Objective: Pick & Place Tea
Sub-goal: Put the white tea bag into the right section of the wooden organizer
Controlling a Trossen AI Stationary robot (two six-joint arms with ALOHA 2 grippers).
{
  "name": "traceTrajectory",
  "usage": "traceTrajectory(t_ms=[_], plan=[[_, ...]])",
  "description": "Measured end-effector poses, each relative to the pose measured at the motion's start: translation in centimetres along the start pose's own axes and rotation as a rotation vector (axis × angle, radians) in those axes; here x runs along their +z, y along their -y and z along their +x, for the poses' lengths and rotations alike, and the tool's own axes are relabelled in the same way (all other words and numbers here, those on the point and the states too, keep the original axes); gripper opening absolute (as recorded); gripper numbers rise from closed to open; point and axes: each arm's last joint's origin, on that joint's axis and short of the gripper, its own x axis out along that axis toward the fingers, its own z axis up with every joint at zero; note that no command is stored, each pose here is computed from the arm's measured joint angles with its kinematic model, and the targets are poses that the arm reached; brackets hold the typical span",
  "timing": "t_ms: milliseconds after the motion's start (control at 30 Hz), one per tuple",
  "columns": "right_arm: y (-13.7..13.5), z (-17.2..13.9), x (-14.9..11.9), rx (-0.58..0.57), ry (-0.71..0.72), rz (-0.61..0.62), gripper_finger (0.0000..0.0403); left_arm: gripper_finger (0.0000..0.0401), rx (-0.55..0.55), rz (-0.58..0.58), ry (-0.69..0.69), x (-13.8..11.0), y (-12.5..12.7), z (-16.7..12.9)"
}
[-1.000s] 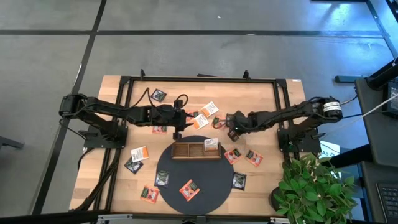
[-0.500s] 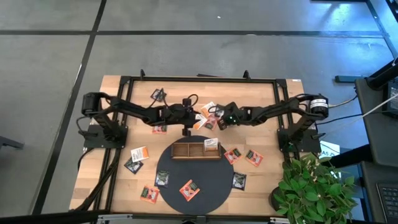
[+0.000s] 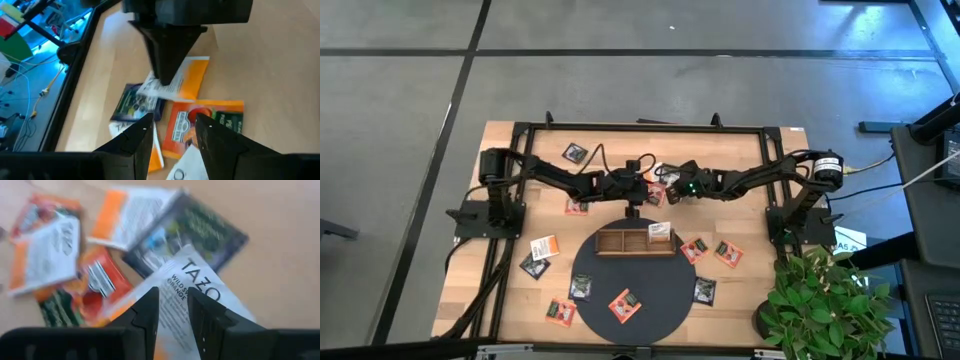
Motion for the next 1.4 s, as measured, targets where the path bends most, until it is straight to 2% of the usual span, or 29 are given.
traceTrajectory(t_ms=[300,500,633,800,967,1100,1300,1400], plan=[[-0.3,-1.6,2.6,0.03,0.079,-0.085,0.0105,0.0143,0.011,-0.038,0.005,0.8,-0.1,2.2],[-0.3,-3.2,3.6,0.067,0.068,-0.273,0.0105,0.0143,0.014,-0.072,-0.005,0.8,0.1,4.0],[-0.2,-3.4,3.7,0.07,0.059,-0.244,0.0105,0.0143,0.015,-0.122,-0.019,0.5,0.2,5.5],[0.5,-3.2,3.4,0.11,-0.05,-0.181,0.0105,0.0143,0.034,-0.125,-0.052,-0.2,0.4,7.4],[1.5,-3.1,3.1,0.065,-0.12,-0.158,0.0111,0.0143,0.035,-0.128,-0.067,-0.7,0.6,8.0],[2.2,-3.0,3.3,0.041,-0.128,-0.131,0.0146,0.0143,0.02,-0.122,-0.097,-0.9,0.7,7.9],[3.6,-2.5,3.5,-0.022,-0.16,-0.011,0.024,0.0143,0.017,-0.121,-0.102,-0.9,0.7,7.9],[4.0,-2.1,3.4,-0.018,-0.189,0.027,0.0273,0.0143,0.017,-0.119,-0.104,-1.0,0.8,7.9]])
